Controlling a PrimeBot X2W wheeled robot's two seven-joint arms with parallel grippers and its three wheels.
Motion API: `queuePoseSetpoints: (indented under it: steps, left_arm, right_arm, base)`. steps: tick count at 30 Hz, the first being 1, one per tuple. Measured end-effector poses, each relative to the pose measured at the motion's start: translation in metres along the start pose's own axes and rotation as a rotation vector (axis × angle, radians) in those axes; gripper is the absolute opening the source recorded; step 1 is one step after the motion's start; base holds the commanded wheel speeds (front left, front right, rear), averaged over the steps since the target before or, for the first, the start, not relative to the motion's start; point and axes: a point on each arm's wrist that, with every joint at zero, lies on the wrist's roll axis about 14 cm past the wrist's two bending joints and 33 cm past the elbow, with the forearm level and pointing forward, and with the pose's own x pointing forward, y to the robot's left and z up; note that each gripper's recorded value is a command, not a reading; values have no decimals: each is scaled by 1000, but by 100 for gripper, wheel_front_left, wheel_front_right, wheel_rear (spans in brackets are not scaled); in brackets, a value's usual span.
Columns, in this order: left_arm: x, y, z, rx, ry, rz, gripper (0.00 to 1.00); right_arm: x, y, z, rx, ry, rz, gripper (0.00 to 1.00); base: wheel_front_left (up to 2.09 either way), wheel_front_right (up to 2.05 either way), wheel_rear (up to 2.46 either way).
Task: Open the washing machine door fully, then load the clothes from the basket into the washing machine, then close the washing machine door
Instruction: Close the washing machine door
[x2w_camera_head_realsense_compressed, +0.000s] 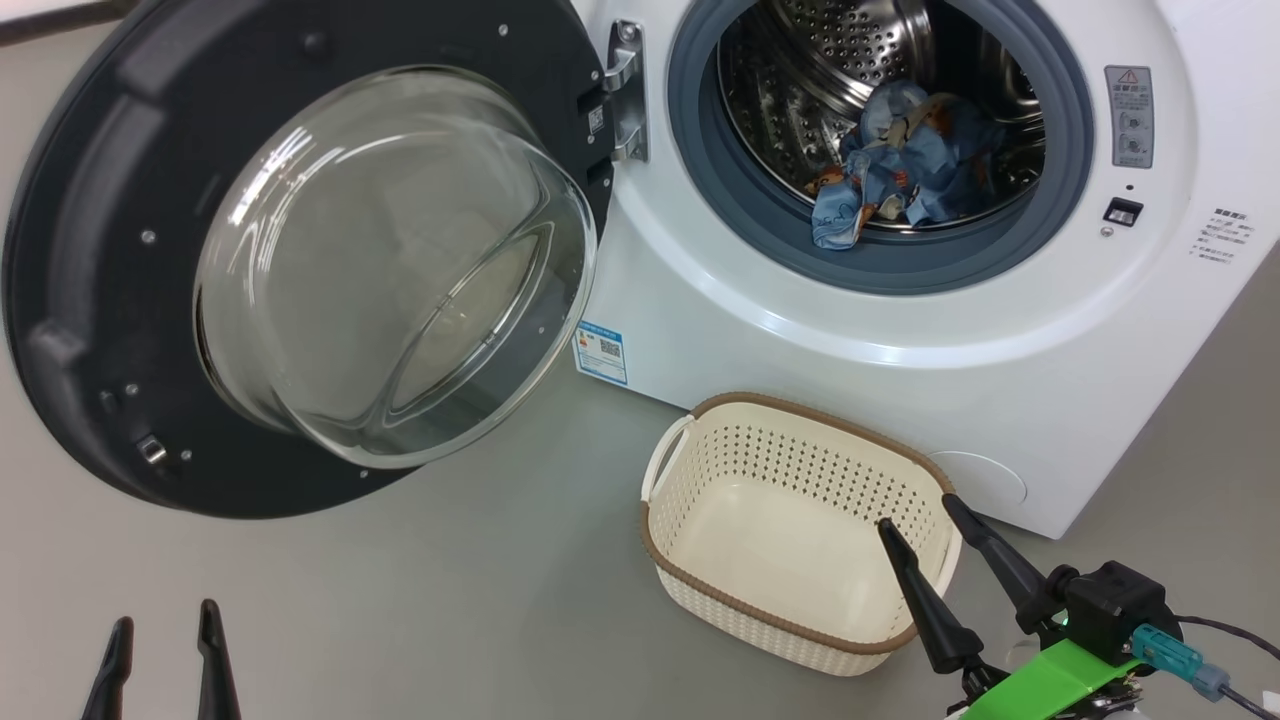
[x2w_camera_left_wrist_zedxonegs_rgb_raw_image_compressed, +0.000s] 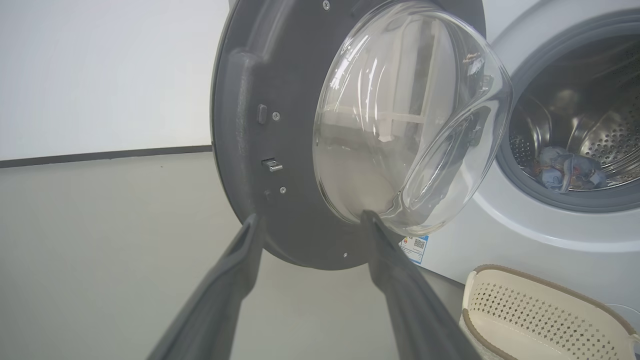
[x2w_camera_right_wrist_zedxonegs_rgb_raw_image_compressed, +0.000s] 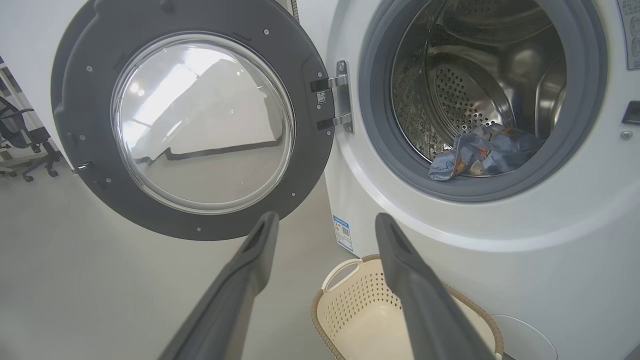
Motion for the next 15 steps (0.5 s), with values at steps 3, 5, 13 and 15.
queuePoseSetpoints:
  steps: [3, 5, 13, 15]
  left_arm:
    - [-1, 3, 0, 2, 0, 11, 100]
    - [-1, 3, 2, 2, -4, 14, 100]
    - [-1, 3, 5, -16, -16, 20, 95]
    - [0, 2, 8, -36, -25, 15, 15]
  right_arm:
    - [3, 1, -2, 4, 7, 10, 100]
    - [4, 2, -3, 19, 8, 13, 100]
    - [4, 4, -6, 28, 17, 18, 100]
    - [4, 3, -6, 28, 16, 16, 100]
  base:
    - [0, 0, 0]
    - [0, 0, 0]
    - [0, 0, 0]
    - [0, 0, 0]
